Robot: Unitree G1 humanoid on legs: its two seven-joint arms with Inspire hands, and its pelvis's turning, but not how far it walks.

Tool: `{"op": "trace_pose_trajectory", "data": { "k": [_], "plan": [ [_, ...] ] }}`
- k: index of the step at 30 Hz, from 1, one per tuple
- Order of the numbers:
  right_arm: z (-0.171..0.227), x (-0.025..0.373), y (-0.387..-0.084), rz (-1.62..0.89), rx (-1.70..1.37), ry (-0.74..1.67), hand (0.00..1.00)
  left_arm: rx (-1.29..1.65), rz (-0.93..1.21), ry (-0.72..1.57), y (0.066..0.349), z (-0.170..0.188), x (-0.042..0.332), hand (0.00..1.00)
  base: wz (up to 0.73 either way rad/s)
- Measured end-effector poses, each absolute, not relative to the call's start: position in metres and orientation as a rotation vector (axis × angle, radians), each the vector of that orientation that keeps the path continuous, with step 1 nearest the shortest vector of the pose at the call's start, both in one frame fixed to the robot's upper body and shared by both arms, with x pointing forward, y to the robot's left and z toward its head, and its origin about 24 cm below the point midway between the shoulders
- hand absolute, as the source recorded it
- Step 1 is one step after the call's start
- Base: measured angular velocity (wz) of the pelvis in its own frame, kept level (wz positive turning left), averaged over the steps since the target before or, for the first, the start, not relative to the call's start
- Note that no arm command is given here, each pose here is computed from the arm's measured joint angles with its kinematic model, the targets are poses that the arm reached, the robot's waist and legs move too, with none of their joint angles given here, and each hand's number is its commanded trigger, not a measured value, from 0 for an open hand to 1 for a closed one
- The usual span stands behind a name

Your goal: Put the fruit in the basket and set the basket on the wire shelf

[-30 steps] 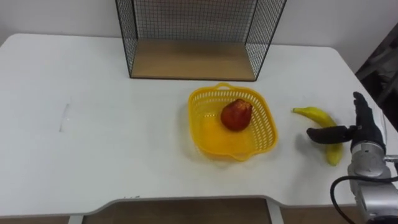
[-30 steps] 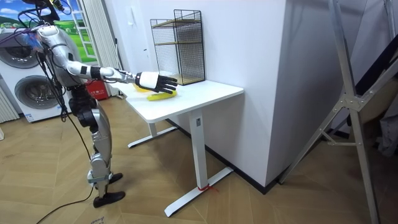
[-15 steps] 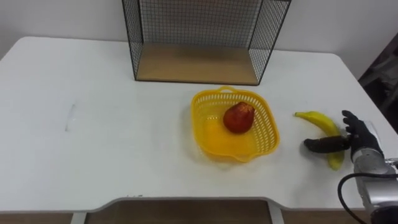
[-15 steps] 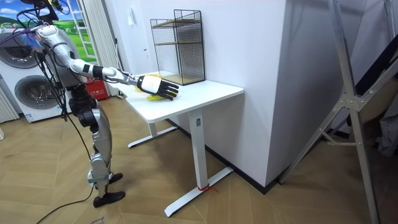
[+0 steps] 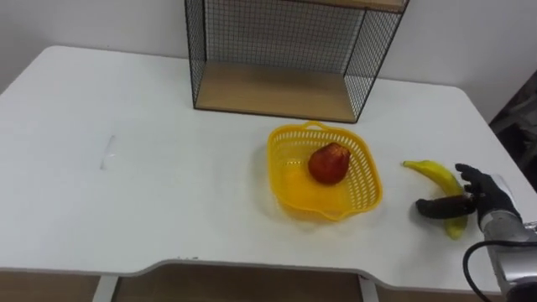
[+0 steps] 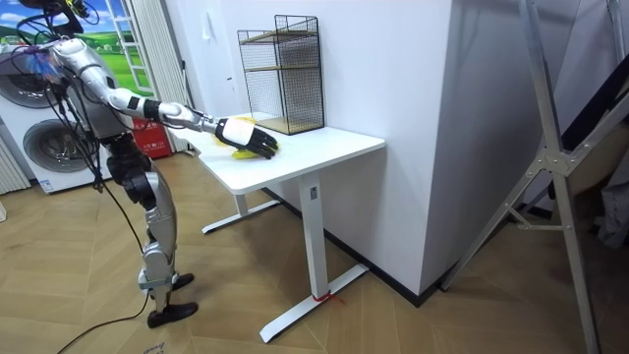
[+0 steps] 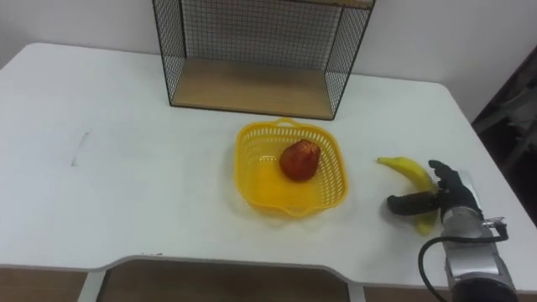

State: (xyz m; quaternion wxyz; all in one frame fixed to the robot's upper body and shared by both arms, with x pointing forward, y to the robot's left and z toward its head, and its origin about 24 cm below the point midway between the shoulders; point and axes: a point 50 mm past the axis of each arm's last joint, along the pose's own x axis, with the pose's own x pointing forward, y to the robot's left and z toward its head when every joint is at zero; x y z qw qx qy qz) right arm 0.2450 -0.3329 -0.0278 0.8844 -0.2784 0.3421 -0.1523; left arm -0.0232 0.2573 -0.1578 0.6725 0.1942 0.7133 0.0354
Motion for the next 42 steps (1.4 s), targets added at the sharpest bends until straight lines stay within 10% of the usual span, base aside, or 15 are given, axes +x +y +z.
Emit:
{"op": "trace_pose_trajectory", "data": {
  "k": [27,42],
  "plan": [
    [-0.008,0.251,-0.334,-0.312,-0.698,0.628,1.00,0.467,0.044,1.559,0.259,-0.160,-0.006,0.00,-0.03],
    [0.018,0.262,-0.264,-0.253,-0.019,0.271,1.00,0.503,0.085,1.549,0.255,-0.161,-0.011,0.00,0.00]
  ]
}}
